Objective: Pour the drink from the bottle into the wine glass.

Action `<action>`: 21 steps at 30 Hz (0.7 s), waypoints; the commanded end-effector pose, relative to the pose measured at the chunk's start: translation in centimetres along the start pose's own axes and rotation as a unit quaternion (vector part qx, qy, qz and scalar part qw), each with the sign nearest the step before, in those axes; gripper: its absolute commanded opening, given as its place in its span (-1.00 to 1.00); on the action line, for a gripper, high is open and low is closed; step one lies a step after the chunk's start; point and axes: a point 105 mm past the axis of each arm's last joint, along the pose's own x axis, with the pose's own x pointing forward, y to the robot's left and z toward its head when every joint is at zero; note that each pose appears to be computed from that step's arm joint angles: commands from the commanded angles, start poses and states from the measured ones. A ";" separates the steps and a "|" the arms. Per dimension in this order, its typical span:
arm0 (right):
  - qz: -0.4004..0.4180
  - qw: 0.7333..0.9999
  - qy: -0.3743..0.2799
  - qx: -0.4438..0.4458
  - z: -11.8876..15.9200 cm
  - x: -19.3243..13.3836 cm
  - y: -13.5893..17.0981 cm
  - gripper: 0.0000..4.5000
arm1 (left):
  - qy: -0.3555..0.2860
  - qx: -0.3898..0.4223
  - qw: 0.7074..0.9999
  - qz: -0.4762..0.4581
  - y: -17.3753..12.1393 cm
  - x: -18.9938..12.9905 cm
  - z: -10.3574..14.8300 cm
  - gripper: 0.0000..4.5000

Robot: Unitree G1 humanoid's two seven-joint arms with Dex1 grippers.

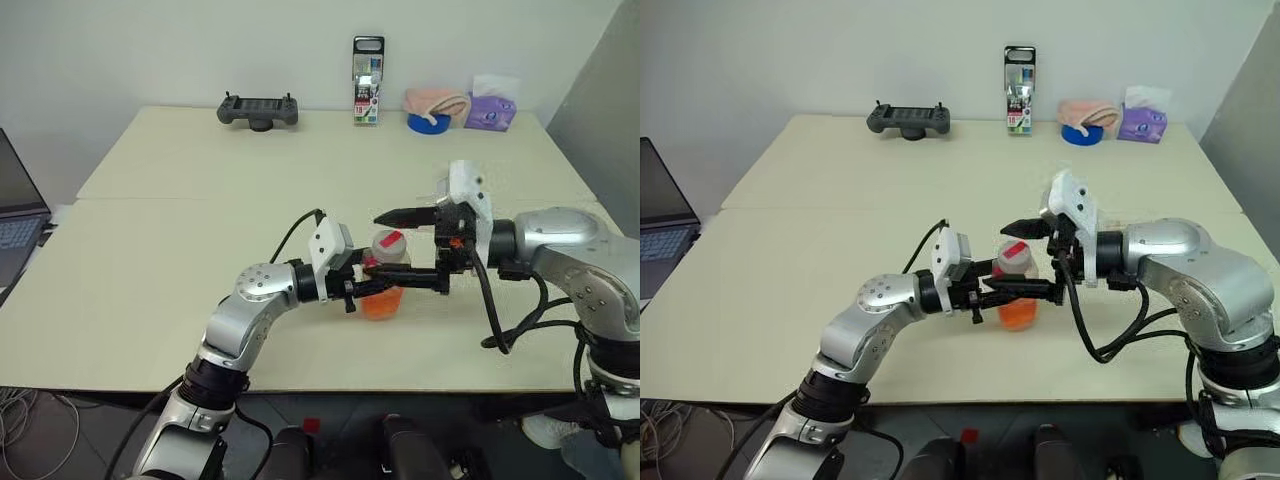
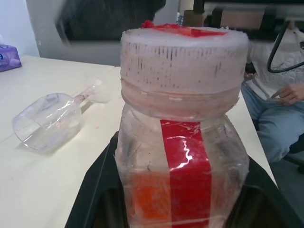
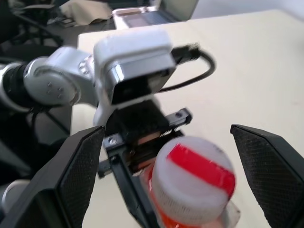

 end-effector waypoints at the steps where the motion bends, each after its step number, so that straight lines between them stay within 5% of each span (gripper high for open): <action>1: -0.048 0.998 -0.027 -0.007 1.5 -0.4 0.0 1.00 | -0.025 0.034 0.999 0.000 0.5 0.3 1.8 -0.21; 8: -0.090 0.995 0.012 0.027 -0.4 -0.5 1.4 1.00 | -0.028 0.035 0.999 0.006 0.6 0.1 1.5 -0.21; 21: -0.235 0.965 -0.029 0.110 -0.6 -0.2 0.1 1.00 | -0.021 0.050 0.998 0.017 1.9 -0.5 1.2 -0.21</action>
